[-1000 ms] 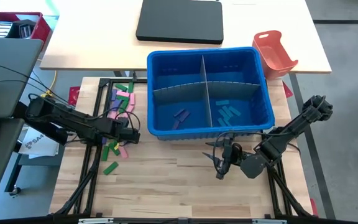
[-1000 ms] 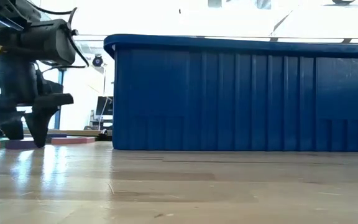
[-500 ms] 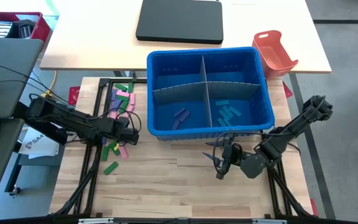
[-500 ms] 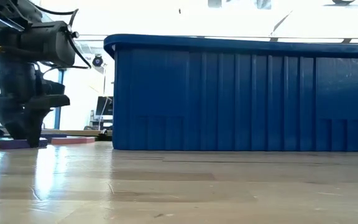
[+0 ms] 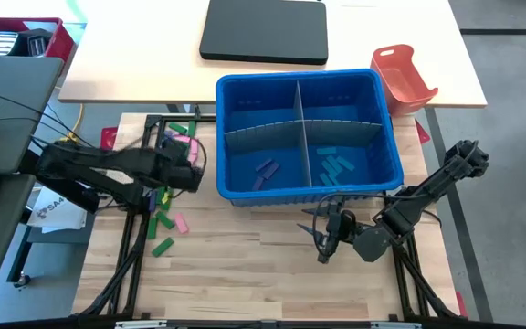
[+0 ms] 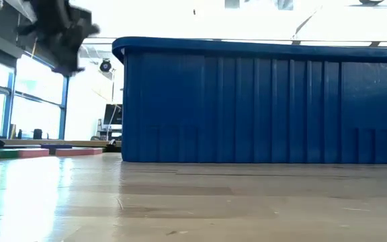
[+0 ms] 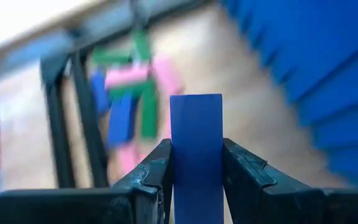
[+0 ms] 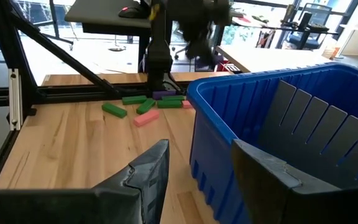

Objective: Sort blocks
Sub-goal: Put the purple block into the blue bin with the other purple block

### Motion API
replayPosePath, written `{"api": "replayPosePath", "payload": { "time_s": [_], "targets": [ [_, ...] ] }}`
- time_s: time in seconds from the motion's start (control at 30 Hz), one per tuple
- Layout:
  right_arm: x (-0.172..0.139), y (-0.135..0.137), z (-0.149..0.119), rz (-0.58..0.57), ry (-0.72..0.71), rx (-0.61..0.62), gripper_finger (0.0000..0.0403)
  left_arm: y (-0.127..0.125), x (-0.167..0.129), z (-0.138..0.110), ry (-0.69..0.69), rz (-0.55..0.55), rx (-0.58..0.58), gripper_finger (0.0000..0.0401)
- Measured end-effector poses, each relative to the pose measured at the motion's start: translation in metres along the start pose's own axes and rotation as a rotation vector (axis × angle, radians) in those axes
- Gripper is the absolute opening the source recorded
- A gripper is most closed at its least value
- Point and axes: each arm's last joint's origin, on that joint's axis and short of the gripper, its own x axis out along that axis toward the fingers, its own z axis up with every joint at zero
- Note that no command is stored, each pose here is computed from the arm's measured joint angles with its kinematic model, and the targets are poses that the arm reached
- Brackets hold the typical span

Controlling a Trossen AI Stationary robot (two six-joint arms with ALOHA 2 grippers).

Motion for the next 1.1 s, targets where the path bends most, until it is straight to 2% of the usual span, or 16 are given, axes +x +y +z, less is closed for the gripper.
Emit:
{"api": "replayPosePath", "payload": {
  "time_s": [0.2,0.33,0.43,0.57,0.7,0.87,1.1],
  "targets": [
    [0.000,-0.001,0.000,-0.011,-0.004,-0.004,0.0169,-0.010,-0.050,0.058,-0.182,-0.209,0.021,0.0094],
    [0.004,-0.003,0.002,-0.028,-0.011,0.007,0.0169,-0.038,-0.069,0.098,-0.272,-0.358,0.110,0.0094],
    [0.007,-0.006,0.003,-0.026,-0.006,0.011,0.0169,-0.069,-0.068,0.125,-0.279,-0.425,0.194,0.0094],
    [0.010,-0.007,0.003,-0.017,-0.001,0.016,0.0169,-0.111,-0.039,0.149,-0.150,-0.499,0.299,0.0094],
    [0.010,-0.007,0.003,0.004,0.004,0.022,0.0169,-0.145,0.013,0.157,0.054,-0.507,0.318,0.0094],
    [0.009,-0.006,0.002,0.013,0.008,0.019,0.0169,-0.173,0.074,0.150,0.235,-0.453,0.275,0.0094],
    [0.009,-0.007,0.000,0.010,0.023,-0.001,0.0169,-0.196,0.113,0.133,0.360,-0.387,0.189,0.0094]
  ]
}}
